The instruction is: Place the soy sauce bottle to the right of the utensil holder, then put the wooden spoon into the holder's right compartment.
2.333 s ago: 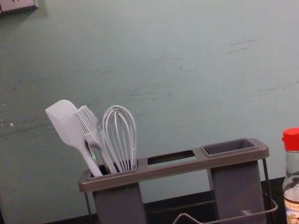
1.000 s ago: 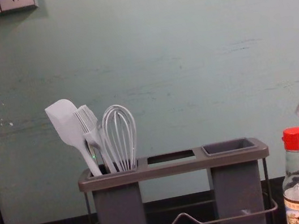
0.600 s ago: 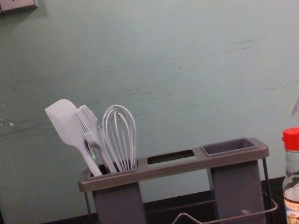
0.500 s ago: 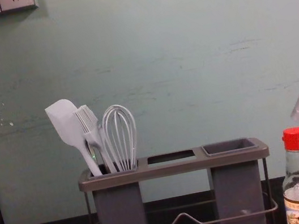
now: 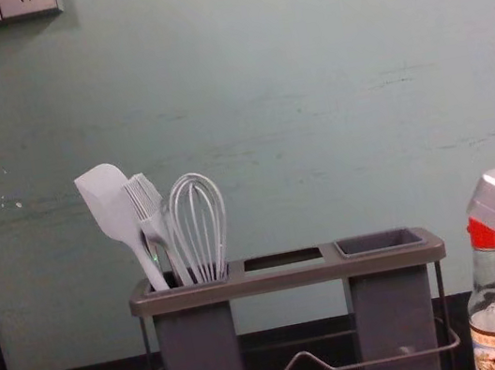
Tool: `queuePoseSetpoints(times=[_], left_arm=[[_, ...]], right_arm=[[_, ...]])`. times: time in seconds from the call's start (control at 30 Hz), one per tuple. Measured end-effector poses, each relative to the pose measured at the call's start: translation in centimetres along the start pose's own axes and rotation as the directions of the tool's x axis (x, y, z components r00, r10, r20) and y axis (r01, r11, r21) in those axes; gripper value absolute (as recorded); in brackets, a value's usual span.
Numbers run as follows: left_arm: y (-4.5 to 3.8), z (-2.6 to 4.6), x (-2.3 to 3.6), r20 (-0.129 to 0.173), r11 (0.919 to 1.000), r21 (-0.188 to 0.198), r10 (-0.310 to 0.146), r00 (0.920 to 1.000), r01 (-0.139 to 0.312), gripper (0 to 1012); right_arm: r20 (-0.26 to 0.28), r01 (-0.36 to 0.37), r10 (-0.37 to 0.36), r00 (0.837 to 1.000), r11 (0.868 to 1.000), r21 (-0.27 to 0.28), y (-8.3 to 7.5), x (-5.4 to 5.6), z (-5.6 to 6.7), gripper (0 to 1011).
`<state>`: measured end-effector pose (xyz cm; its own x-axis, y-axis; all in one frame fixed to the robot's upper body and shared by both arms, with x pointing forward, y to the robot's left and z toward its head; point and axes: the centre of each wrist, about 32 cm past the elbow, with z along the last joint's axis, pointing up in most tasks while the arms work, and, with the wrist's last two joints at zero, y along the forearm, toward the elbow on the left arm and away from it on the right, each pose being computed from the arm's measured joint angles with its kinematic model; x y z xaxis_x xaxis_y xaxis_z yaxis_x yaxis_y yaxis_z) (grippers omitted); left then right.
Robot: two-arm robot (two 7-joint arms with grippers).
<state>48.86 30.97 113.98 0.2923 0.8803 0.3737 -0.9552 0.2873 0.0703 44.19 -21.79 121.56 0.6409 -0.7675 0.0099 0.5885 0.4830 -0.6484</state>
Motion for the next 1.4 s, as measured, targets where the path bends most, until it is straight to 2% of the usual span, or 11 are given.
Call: queuePoseSetpoints(times=[0.8, 1.23, 1.4], left_arm=[[0.0, 0.0, 0.0, 0.0, 1.0, 0.0, 0.0, 1.0, 0.0, 1005], [0.0, 0.0, 0.0, 0.0, 1.0, 0.0, 0.0, 1.0, 0.0, 1005], [0.0, 0.0, 0.0, 0.0, 1.0, 0.0, 0.0, 1.0, 0.0, 1005]], right_arm=[[0.019, 0.007, -0.007, 1.0, 1.0, -0.006, 1.2, -0.1, 0.0, 1003], [0.019, 0.006, -0.006, 1.0, 1.0, -0.006, 1.2, -0.1, 0.0, 1003], [0.018, 0.007, -0.006, 1.0, 1.0, -0.006, 1.2, -0.1, 0.0, 916]])
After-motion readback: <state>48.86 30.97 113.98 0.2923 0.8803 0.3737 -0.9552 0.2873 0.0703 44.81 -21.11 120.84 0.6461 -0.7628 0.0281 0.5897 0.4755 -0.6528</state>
